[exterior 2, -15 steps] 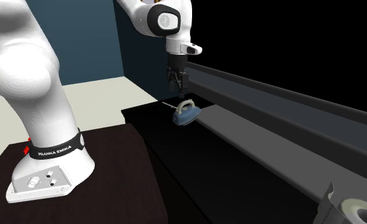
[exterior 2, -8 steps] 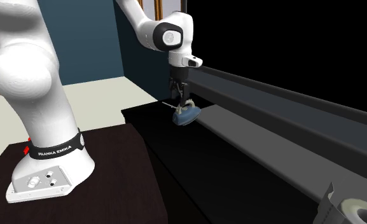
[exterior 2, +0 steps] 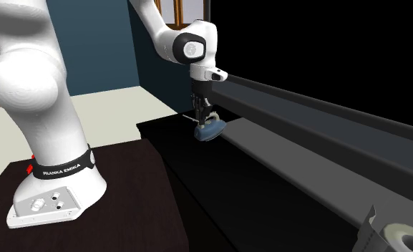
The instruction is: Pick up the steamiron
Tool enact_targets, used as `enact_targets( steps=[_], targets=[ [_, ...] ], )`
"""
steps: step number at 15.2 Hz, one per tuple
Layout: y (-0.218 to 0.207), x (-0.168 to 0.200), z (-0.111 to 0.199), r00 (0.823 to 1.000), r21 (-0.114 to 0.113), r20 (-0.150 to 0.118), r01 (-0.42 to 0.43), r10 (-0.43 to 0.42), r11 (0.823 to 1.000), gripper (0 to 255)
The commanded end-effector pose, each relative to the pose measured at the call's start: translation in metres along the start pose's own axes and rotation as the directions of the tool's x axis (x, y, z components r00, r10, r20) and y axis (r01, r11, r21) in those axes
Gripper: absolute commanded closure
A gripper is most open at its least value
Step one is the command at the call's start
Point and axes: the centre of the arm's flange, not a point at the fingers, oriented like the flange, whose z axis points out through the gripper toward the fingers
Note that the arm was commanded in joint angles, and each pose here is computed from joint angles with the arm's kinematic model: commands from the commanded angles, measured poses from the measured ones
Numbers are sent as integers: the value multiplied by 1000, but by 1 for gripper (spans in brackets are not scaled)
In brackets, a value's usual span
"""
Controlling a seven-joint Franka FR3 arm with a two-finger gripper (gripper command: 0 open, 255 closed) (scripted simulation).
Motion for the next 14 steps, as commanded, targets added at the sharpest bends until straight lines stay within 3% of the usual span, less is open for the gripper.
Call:
enact_targets(
  steps=[1,6,14],
  targets=[
    [0,0,1,1000,0,1,0,0,1000,255],
    [0,0,0,1000,0,1,0,0,1000,255],
    [-1,-2,-42,1000,0,1,0,0,1000,255]
  ],
)
